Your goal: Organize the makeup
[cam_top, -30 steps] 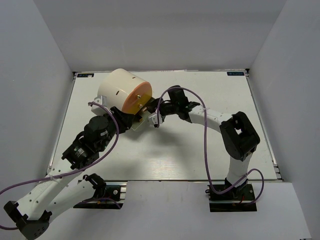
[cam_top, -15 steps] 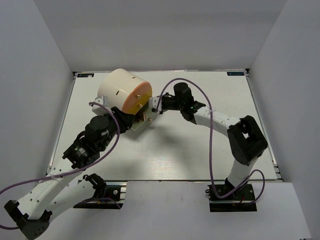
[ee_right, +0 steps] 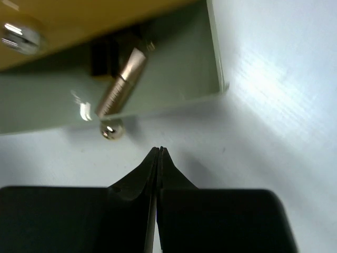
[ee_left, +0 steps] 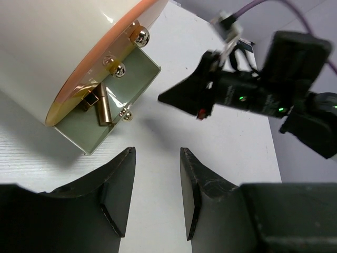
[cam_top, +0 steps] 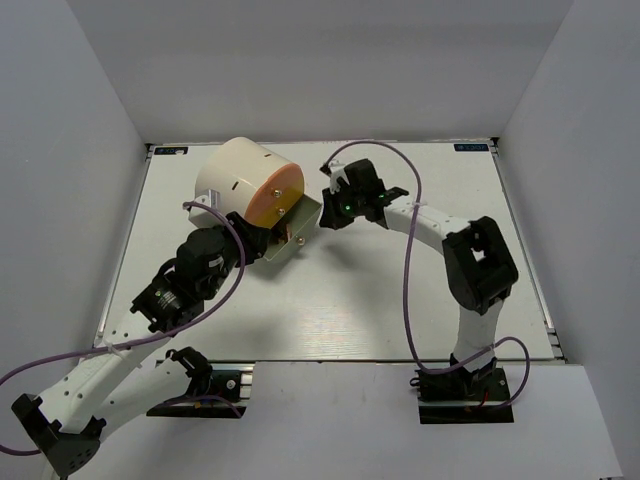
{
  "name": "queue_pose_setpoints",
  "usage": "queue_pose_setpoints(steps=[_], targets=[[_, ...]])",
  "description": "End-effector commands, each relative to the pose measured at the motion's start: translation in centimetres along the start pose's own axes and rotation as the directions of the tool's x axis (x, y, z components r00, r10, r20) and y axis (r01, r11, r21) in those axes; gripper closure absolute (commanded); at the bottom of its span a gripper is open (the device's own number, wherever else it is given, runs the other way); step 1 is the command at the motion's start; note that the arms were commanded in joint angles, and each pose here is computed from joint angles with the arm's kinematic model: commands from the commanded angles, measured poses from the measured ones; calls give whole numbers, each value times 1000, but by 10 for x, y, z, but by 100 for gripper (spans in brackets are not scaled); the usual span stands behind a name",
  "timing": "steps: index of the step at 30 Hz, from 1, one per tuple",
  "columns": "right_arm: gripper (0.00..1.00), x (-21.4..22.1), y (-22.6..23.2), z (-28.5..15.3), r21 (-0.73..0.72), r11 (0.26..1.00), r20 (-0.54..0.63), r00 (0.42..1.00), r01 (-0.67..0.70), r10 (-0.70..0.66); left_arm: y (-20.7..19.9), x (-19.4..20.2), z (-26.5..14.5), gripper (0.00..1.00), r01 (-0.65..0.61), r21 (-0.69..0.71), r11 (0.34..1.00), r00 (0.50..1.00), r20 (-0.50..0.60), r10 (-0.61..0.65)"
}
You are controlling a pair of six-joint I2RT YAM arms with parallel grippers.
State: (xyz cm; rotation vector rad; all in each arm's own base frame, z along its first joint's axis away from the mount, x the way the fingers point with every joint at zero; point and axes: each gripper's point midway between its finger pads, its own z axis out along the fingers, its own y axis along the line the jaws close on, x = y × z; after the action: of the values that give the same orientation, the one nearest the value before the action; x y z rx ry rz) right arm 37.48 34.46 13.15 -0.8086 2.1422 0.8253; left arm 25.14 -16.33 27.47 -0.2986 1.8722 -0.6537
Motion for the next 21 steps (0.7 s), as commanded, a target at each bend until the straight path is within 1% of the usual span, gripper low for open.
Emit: queue_pose_setpoints(steps=[1, 7, 13, 16, 17, 21], targets=[[100, 35, -2, 7, 96, 983, -106, 981, -154, 164, -5, -15, -5, 50, 9, 8, 1000, 999, 39, -9], [100, 41, 2, 28, 68, 986, -131, 978, -155, 163, -4, -15, -7, 50, 19, 5, 1000, 999, 40, -19], [100, 30, 17, 49, -28, 971, -102, 967, -236, 232, -3, -14, -7, 50, 23, 0, 1000, 999, 33, -23], [100, 19, 25, 54, -88, 955, -57, 959, -281, 277, -4, -16, -7, 50, 24, -2, 1000, 999, 37, -24], [100, 9, 28, 56, -118, 955, -16, 962, -271, 271, -4, -16, -7, 50, 23, -4, 1000, 999, 35, -23], [100, -6, 32, 63, -170, 948, 36, 960, -268, 278, -4, -18, -8, 50, 25, -6, 1000, 999, 37, -24]])
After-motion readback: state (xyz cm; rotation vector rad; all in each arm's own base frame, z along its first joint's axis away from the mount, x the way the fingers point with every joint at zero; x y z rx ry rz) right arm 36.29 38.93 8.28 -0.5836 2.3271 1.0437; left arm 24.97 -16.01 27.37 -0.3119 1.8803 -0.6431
